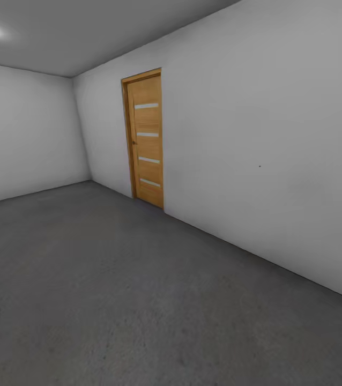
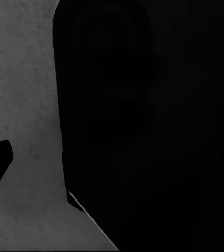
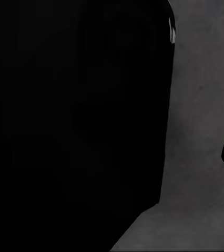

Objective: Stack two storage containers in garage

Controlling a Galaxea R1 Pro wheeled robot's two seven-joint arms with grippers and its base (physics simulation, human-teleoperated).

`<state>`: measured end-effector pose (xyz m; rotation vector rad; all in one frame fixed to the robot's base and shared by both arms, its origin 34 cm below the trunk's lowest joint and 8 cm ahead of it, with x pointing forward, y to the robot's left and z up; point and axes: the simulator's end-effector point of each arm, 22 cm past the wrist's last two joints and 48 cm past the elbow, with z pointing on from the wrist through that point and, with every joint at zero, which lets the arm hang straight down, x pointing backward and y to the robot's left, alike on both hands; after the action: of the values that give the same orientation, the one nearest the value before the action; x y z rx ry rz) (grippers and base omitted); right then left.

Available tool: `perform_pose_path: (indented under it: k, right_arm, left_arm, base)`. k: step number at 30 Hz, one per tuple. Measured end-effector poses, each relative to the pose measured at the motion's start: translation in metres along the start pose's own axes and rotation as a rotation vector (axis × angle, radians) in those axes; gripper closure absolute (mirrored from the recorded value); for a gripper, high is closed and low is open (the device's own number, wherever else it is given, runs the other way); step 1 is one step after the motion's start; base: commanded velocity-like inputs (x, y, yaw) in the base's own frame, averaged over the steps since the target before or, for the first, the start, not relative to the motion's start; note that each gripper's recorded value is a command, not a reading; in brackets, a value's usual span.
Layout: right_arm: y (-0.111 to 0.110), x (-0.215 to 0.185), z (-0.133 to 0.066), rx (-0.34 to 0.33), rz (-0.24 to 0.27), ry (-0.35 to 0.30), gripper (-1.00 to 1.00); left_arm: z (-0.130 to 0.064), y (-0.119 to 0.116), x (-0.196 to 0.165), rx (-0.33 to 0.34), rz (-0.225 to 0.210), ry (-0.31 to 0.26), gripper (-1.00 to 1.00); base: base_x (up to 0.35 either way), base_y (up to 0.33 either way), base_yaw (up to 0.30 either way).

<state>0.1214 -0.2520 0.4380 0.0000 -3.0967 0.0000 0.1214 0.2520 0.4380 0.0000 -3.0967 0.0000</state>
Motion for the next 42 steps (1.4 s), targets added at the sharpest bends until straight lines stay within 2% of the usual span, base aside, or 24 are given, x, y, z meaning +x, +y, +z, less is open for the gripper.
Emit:
perform_pose_path:
  k: [2,5,11,16,31,32,33,42]
  right_arm:
    - [0.003,-0.005,0.000,-0.006,-0.018,-0.013,-1.00]
    - [0.003,-0.005,0.000,-0.006,-0.034,-0.013,-1.00]
    - [0.006,-0.011,0.000,-0.013,-0.035,-0.040,-1.00]
    - [0.005,-0.012,0.000,-0.013,-0.038,-0.045,-1.00]
    - [0.007,-0.012,0.000,-0.016,-0.122,-0.046,-1.00]
    - [0.010,-0.010,0.000,-0.021,-0.399,-0.045,-1.00]
    - [0.010,-0.010,0.000,-0.022,-0.448,-0.044,-1.00]
    - [0.011,-0.012,0.000,-0.024,-0.449,-0.053,-1.00]
  left_arm:
    - [0.000,-0.001,-0.009,0.000,-0.004,-0.022,-1.00]
    - [0.000,-0.001,-0.009,0.000,-0.004,-0.024,-1.00]
    - [-0.001,0.002,-0.023,-0.004,-0.004,-0.055,-1.00]
    - [-0.001,0.002,-0.024,-0.003,-0.005,-0.058,-1.00]
    - [-0.001,0.002,-0.024,-0.003,-0.007,-0.057,-1.00]
    - [-0.001,0.002,-0.024,-0.003,-0.007,-0.057,-1.00]
    - [-0.001,0.002,-0.024,-0.003,-0.007,-0.057,-1.00]
    - [-0.001,0.002,-0.024,-0.003,-0.009,-0.058,-1.00]
  base:
    - [0.000,0.000,0.000]
    - [0.000,0.000,0.000]
    - [0.185,0.000,0.000]
    - [0.312,0.000,0.000]
    - [0.322,0.000,0.000]
    - [0.322,0.000,0.000]
    - [0.323,0.000,0.008]
    - [0.322,0.000,0.207]
